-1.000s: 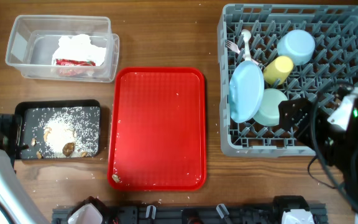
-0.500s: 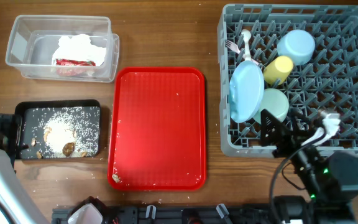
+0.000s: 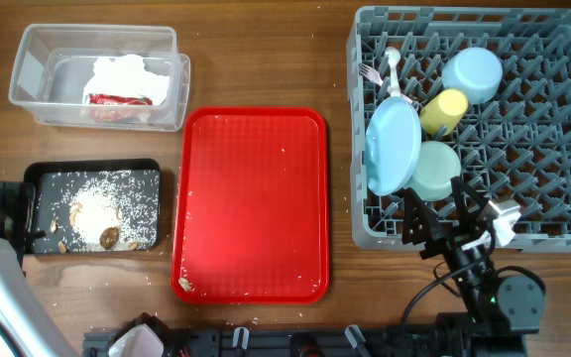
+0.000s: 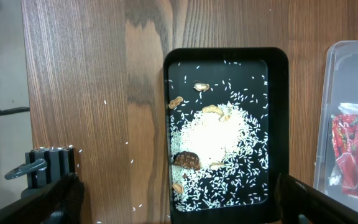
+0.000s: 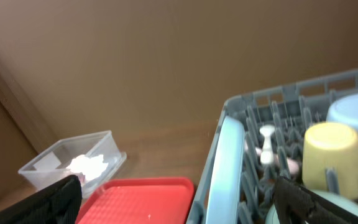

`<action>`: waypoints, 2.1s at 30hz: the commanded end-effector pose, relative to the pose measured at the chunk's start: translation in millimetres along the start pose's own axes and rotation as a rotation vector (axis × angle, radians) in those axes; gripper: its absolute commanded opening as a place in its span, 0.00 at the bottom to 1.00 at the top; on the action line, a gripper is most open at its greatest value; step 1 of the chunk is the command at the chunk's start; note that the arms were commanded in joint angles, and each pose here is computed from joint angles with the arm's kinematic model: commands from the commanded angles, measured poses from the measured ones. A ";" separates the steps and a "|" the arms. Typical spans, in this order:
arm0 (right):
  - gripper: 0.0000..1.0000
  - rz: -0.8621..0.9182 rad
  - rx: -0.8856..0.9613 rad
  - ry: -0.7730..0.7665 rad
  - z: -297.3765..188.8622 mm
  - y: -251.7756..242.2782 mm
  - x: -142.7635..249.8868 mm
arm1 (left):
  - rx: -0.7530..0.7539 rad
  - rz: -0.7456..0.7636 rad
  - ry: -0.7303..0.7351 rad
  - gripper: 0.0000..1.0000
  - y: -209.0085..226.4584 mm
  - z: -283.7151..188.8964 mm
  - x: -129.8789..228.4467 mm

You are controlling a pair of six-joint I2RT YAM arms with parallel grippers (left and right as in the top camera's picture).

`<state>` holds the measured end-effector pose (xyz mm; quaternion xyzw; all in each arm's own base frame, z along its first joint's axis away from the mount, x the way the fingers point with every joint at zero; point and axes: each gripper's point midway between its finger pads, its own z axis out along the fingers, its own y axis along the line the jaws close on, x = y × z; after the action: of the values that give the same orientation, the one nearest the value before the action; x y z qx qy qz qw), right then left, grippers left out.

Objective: Sort waste into correct bins and load items into the dishwasher rack

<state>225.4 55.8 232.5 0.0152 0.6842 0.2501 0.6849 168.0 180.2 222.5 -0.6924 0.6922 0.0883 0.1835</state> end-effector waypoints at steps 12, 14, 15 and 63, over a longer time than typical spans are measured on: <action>1.00 -0.046 0.074 -0.110 6.9 -28.6 14.1 | 0.002 0.001 -0.009 1.00 1.2 -2.0 -2.1; 1.00 -0.044 0.129 -0.127 5.6 -38.1 11.5 | 0.002 0.001 -0.009 1.00 1.2 -2.0 -2.1; 1.00 -0.040 0.153 -0.126 5.1 -42.5 12.3 | 0.003 0.001 -0.008 1.00 1.2 -2.0 -2.1; 1.00 -0.369 0.267 0.010 2.4 -65.0 36.1 | 0.002 0.001 -0.009 1.00 1.2 -2.0 -2.1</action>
<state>247.2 11.7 173.1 -0.0230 0.7103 0.0223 0.7032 167.9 180.2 222.5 -0.6924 0.6921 0.0884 0.1836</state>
